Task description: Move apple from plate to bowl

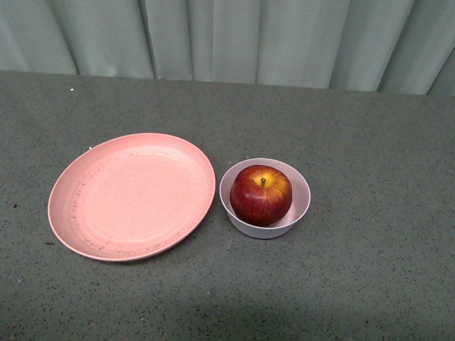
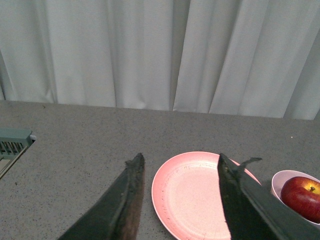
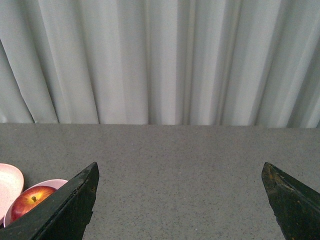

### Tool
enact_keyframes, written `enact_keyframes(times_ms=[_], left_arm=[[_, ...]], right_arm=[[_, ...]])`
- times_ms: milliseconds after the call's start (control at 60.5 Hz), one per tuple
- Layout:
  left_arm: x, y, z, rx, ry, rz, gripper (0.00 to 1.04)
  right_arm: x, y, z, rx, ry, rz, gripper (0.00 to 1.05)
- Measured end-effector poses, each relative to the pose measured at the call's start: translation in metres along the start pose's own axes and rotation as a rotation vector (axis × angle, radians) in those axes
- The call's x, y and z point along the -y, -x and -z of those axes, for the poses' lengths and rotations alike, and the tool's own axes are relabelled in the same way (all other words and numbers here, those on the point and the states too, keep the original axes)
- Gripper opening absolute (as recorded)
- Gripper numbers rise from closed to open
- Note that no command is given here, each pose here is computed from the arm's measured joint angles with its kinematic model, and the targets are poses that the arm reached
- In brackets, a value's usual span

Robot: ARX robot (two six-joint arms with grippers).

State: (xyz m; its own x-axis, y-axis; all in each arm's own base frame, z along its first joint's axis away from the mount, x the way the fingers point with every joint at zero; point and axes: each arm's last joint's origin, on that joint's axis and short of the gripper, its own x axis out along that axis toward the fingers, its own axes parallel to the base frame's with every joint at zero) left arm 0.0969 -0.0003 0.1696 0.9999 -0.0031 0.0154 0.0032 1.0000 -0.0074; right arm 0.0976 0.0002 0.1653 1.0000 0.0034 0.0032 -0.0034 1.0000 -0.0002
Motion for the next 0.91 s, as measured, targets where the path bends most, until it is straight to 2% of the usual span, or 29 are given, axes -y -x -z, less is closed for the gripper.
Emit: enact_keyframes(times_ms=[165,248,297,363,909], left_arm=[[0.0000,0.0000,0.0000,0.000,0.000,0.000,0.77],[0.0000,0.0000,0.0000,0.000,0.000,0.000,0.94],[0.0000,0.0000,0.0000,0.000,-0.002,-0.001,1.00],[0.0000,0.0000,0.0000,0.000,-0.002,0.000,0.97],[0.0000,0.0000,0.0000,0.000,-0.002,0.000,0.98]], right_arm=[[0.0000,0.0000,0.0000,0.000,0.000,0.000,0.95],[0.0000,0.0000,0.0000,0.000,0.000,0.000,0.95],[0.0000,0.0000,0.0000,0.000,0.000,0.000,0.95],[0.0000,0.0000,0.0000,0.000,0.000,0.000,0.95],[0.0000,0.0000,0.0000,0.000,0.000,0.000,0.95]])
